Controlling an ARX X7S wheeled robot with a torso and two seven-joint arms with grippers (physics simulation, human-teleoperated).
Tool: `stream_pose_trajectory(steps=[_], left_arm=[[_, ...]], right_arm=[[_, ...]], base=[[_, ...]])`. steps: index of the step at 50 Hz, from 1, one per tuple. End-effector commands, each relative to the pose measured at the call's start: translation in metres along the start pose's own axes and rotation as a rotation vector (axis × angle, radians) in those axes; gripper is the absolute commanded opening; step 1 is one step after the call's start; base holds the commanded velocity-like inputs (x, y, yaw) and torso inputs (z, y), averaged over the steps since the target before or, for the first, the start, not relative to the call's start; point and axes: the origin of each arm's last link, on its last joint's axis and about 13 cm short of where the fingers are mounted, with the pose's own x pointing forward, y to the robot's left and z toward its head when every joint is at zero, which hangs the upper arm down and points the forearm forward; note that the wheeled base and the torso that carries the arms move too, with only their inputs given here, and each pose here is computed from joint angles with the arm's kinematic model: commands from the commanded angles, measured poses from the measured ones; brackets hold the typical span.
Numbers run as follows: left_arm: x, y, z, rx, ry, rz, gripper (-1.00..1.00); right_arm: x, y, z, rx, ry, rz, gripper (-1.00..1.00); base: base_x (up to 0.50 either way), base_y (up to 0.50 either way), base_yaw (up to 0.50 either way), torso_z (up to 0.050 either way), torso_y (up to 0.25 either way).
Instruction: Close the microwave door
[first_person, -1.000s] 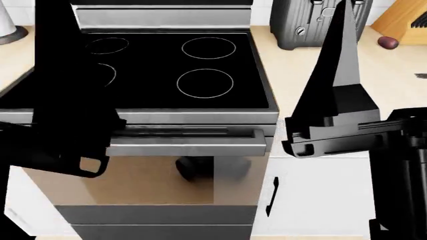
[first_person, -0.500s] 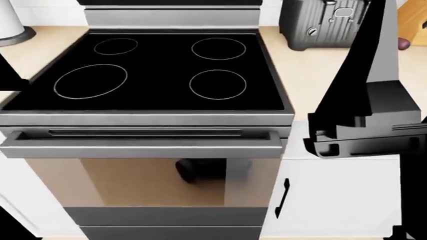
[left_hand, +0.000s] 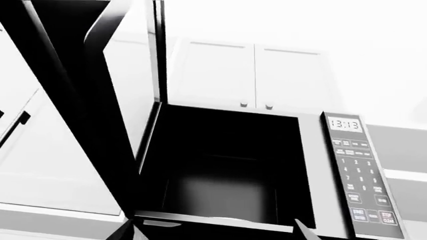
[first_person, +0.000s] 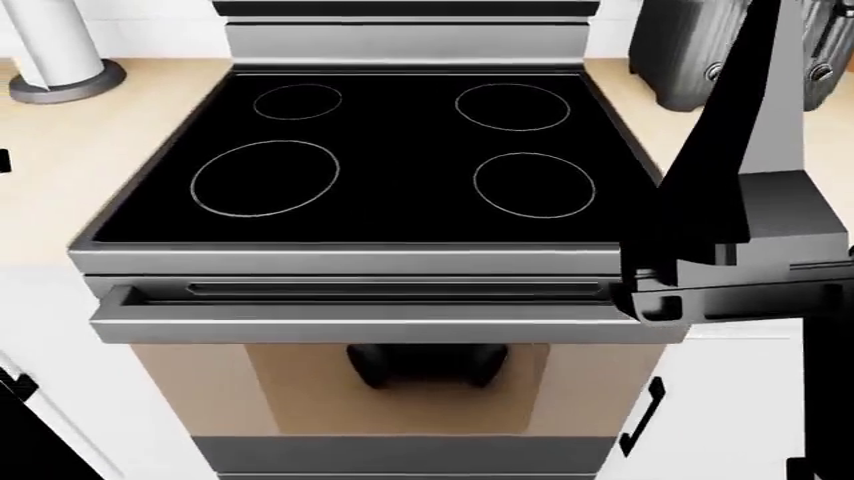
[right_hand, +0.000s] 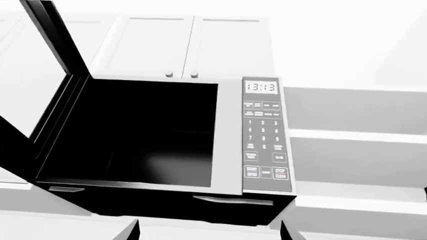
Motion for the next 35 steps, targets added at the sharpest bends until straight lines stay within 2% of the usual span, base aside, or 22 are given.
stream_pose_trajectory(steps=[1, 35], left_arm=[[0.0009, -0.0003, 0.0006, 0.002, 0.001, 0.003, 1.0], [-0.0003, 0.0, -0.0007, -0.005, 0.0, 0.009, 1.0]], right_arm=[[-0.001, 0.0001, -0.001, 0.001, 0.004, 0.0, 1.0], [-0.0021, 0.0017, -0.0028, 0.005, 0.007, 0.007, 1.0]], base=[[0.13, 0.43, 0.0, 0.0, 0.0], [0.13, 0.49, 0.0, 0.0, 0.0]])
